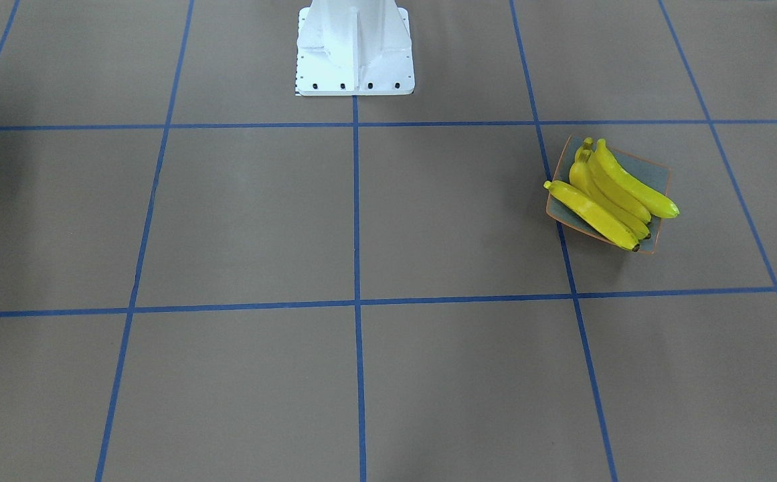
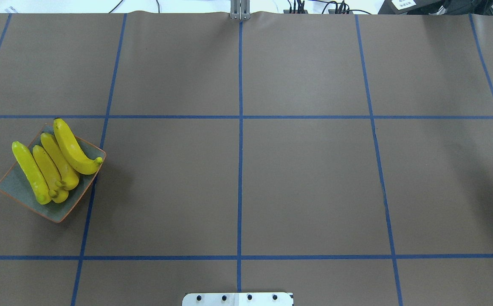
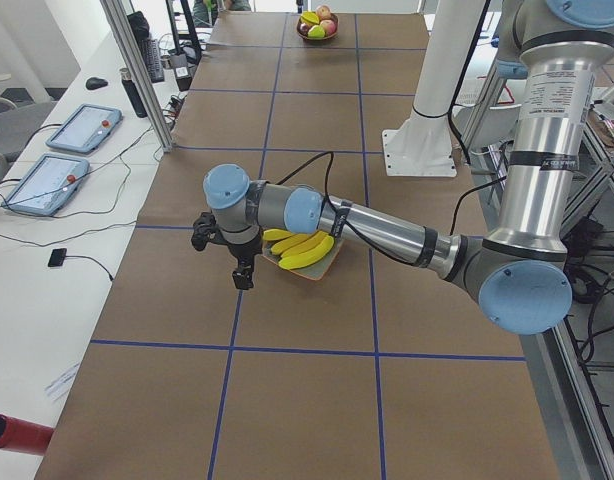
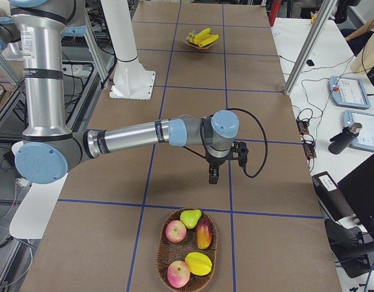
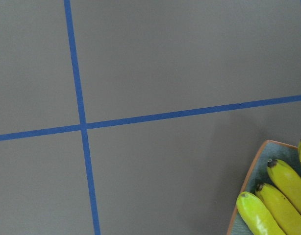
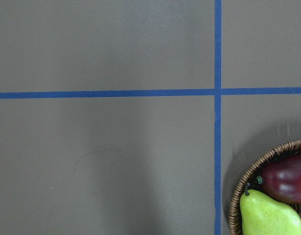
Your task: Transfer all bananas from basket to plate
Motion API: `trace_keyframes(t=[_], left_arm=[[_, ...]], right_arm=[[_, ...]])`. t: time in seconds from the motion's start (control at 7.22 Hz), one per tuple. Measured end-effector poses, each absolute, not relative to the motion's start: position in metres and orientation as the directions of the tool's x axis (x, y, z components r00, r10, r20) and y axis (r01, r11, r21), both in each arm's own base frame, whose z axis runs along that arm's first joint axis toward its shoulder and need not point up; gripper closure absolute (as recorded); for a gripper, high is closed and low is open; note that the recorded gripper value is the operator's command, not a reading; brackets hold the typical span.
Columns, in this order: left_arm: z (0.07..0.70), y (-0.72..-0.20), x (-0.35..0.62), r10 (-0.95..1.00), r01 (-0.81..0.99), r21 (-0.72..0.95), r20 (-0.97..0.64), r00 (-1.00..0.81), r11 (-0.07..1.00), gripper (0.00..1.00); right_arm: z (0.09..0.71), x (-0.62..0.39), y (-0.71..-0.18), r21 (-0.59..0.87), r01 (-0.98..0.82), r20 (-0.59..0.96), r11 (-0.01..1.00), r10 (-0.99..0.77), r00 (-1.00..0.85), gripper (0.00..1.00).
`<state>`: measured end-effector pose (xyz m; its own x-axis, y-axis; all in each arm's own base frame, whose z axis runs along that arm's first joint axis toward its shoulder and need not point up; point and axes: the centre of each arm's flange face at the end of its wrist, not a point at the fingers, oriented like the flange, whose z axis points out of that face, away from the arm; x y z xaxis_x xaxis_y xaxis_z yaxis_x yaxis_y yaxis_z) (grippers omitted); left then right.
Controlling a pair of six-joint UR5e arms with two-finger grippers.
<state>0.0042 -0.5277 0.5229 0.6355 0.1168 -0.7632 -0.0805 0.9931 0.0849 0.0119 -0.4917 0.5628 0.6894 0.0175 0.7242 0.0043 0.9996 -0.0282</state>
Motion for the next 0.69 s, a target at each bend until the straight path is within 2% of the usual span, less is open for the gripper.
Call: trace_keyframes(t=[0.69], left_arm=[[0.519,-0.524,-0.003,0.123,-0.071,0.102,-0.765,0.633,0.992,0.0]], right_arm=[[0.589,0.012,-0.486,0.044,-0.002,0.729,0.999,-0.03,0.684,0.0]])
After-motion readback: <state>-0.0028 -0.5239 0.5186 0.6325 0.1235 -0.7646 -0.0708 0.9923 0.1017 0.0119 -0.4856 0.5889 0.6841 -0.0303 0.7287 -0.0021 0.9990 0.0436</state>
